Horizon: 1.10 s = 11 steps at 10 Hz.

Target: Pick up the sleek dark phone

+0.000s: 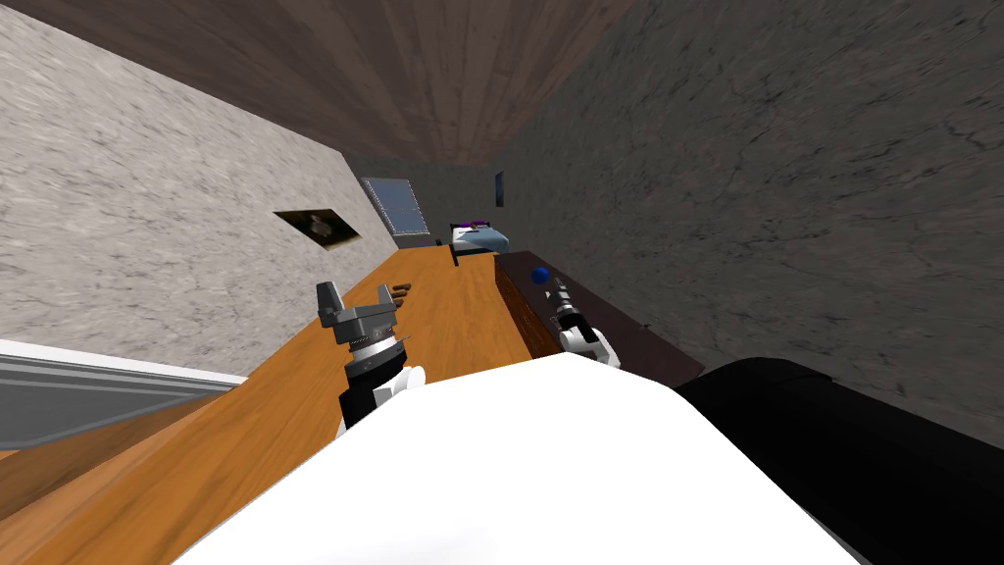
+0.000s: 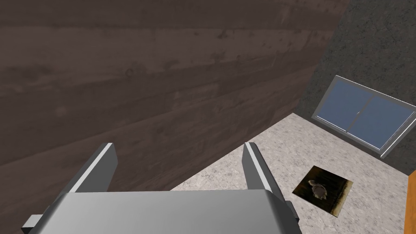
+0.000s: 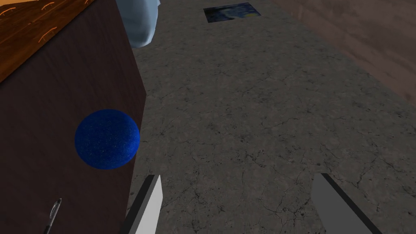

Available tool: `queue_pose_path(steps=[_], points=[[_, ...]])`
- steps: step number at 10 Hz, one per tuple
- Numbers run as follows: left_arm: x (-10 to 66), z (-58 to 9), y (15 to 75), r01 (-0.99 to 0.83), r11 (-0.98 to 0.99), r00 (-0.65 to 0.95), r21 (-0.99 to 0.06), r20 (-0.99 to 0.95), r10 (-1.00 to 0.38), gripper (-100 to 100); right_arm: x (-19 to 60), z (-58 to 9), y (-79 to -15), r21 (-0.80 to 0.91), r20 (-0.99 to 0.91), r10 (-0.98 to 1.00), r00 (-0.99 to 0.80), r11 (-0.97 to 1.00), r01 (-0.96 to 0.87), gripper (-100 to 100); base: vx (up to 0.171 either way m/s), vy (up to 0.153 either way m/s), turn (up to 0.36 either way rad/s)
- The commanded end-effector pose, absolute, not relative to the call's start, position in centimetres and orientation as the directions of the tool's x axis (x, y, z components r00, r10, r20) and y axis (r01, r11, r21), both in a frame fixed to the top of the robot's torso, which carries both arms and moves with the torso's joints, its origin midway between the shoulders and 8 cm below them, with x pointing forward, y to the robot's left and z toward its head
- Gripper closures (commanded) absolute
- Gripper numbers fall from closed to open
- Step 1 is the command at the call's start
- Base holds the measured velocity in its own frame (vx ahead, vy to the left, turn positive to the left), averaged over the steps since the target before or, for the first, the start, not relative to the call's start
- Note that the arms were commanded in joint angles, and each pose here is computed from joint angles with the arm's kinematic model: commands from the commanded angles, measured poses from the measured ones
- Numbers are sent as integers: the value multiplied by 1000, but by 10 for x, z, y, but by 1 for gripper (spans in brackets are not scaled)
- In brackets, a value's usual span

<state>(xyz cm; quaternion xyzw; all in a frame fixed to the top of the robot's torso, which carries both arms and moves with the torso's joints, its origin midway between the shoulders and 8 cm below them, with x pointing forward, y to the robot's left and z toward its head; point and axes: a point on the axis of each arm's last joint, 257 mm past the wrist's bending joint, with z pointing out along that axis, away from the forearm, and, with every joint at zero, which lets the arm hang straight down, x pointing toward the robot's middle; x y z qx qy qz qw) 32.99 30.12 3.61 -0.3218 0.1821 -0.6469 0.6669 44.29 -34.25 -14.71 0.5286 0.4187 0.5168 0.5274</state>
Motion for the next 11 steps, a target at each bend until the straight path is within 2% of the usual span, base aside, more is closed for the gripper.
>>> queue_pose_path(steps=[1, 11], points=[[330, 36, 301, 746, -44, 97, -665, 173, -980, 0, 447, -167, -350, 991, 133, 982, 133, -128, -46, -100, 21, 26, -19], [330, 36, 301, 746, -44, 97, -665, 173, -980, 0, 440, -289, -393, 906, 242, 924, 295, -325, 273, -100, 49, 27, -24]])
